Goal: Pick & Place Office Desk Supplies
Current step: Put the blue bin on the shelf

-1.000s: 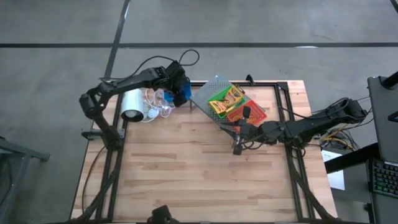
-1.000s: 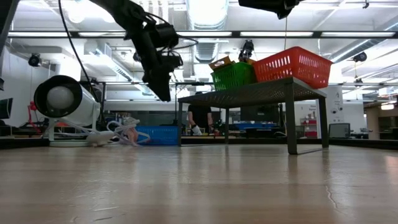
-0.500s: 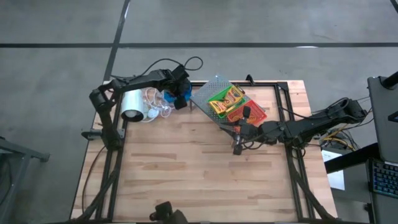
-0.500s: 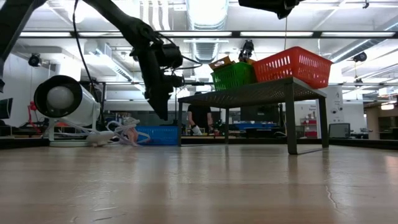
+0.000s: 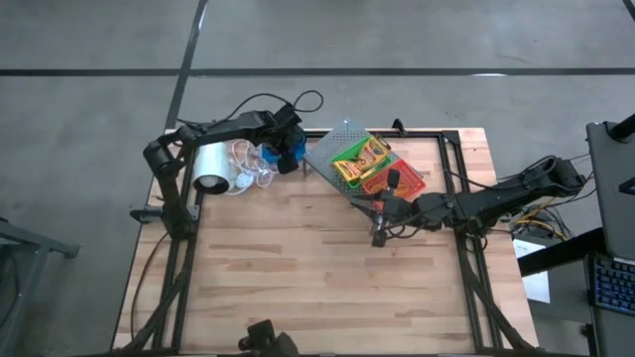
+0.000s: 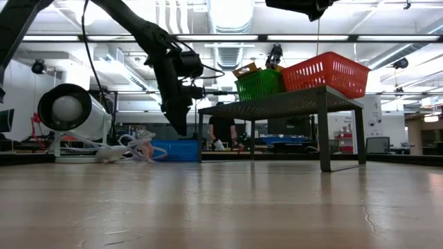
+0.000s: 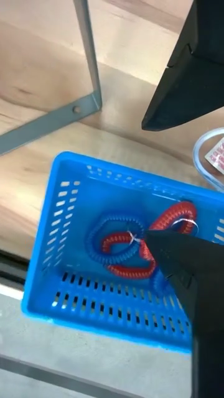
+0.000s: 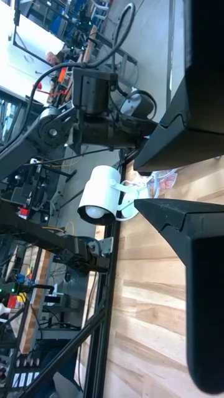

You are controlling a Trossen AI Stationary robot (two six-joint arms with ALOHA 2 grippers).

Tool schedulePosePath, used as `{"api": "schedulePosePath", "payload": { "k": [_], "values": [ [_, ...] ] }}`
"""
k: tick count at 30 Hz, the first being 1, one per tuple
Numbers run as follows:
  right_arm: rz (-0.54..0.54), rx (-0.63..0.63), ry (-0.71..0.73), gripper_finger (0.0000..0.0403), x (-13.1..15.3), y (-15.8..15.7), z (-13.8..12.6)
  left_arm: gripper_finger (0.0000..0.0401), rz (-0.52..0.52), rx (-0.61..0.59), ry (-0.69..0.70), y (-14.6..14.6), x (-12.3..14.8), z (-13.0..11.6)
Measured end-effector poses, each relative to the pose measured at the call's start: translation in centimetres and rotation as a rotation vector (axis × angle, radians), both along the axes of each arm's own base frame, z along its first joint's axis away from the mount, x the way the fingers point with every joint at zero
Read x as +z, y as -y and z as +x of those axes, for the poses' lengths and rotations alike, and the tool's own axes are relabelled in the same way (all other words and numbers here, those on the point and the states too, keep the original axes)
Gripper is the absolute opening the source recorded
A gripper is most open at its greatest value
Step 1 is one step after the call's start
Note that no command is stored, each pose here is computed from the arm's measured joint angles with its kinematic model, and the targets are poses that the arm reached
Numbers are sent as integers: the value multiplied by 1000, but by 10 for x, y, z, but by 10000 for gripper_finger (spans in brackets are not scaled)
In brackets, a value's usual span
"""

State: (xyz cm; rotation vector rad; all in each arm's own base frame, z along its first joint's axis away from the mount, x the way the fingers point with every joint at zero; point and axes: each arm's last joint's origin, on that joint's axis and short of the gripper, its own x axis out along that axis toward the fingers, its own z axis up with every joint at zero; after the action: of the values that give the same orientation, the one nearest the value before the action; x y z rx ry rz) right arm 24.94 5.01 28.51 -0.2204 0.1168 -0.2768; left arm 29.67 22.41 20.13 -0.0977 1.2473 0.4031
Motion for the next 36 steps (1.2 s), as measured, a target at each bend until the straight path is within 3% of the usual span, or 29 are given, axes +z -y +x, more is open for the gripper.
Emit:
{"api": "schedulePosePath", "payload": {
  "k": [7, 20, 26, 36],
  "values": [
    [0, 0, 0, 71, 0, 0, 0, 275, -22, 2, -29, 5, -19, -7],
    [0, 0, 0, 78, 0, 0, 0, 259, -20, 17, -15, 2, -29, -13],
    [0, 0, 0, 82, 0, 0, 0, 218, -20, 17, -15, 2, -29, -13],
    [0, 0, 0, 69, 0, 0, 0, 118, -23, 27, -13, 2, -29, -13]
  ]
}}
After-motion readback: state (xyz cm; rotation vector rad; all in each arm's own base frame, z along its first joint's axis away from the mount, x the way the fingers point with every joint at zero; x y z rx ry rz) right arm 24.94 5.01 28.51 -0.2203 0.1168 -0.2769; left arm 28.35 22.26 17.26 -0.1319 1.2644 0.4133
